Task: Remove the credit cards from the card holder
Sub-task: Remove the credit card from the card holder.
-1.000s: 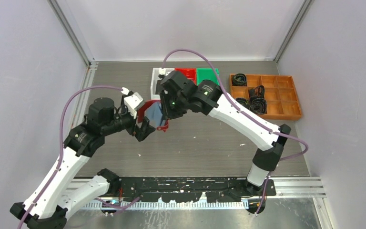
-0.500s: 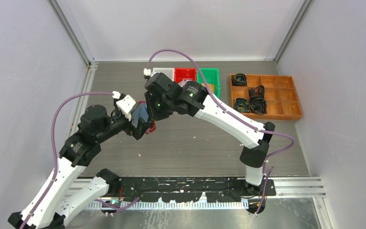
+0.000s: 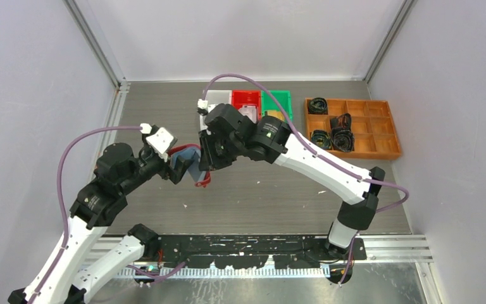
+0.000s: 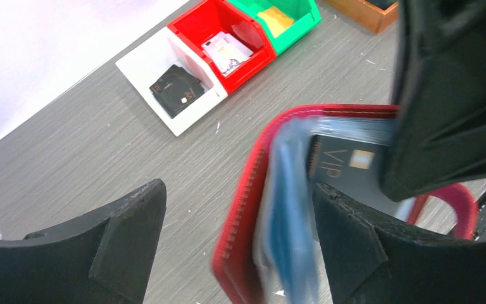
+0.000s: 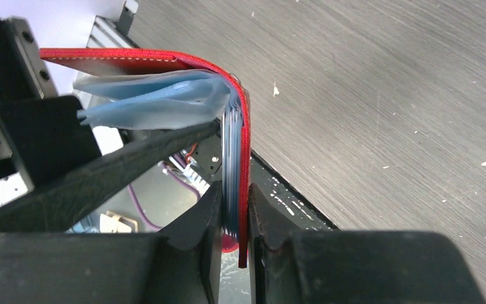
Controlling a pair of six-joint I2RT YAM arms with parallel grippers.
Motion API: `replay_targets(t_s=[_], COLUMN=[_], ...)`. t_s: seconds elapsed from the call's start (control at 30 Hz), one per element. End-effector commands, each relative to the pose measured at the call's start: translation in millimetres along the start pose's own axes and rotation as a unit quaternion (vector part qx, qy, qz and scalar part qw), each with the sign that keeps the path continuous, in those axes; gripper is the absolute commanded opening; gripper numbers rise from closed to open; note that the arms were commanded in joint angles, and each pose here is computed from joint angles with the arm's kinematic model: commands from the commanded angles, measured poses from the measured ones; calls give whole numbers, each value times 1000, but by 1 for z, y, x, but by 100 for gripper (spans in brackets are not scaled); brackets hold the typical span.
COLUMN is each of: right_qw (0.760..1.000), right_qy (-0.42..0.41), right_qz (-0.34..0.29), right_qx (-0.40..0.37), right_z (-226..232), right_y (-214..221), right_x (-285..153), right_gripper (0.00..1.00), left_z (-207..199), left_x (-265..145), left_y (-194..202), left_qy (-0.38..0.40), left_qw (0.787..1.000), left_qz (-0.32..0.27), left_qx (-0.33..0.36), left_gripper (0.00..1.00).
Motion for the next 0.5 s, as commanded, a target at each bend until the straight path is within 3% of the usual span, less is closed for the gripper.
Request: replay_targets(t_s=[0.0,0.1,0.17,0.33,0.47], right_qw=[994,987,984,967,951], right_qy=[-90,-129,-148,-204,-236], right_qz=[-66,-85,-88,-117,-146], right_qx=[-17,-38,-55,-96,-138], right_z=[21,25,24,30,29], right_y=[-11,-6,3,10,20], right_x=[-40,-53,-56,-70,-81], right_gripper=[1,1,1,1,1], left_z=[8,0,-16,-50,-60], left_x=[-5,-13,-22,-45,-54], left_y=[-21,-21,-23,-23,-28], left_qy=[-31,-6,60,201,240], left_qw=[999,1000,998,978,967], left_qz=[-34,-23,-11,52,83], left_qx=[15,16,18,-5,-18], left_gripper=[84,70,61,48,35])
Point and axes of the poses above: each gripper's point midway between its finger pads, its own x axis out along the fingers, its own z axis along the line the jaws close on, y = z × x, the point moved 6 cm from there along -x, back along the fingers, and after that the axes turned 11 degrees about -x, right-handed, at the moved point
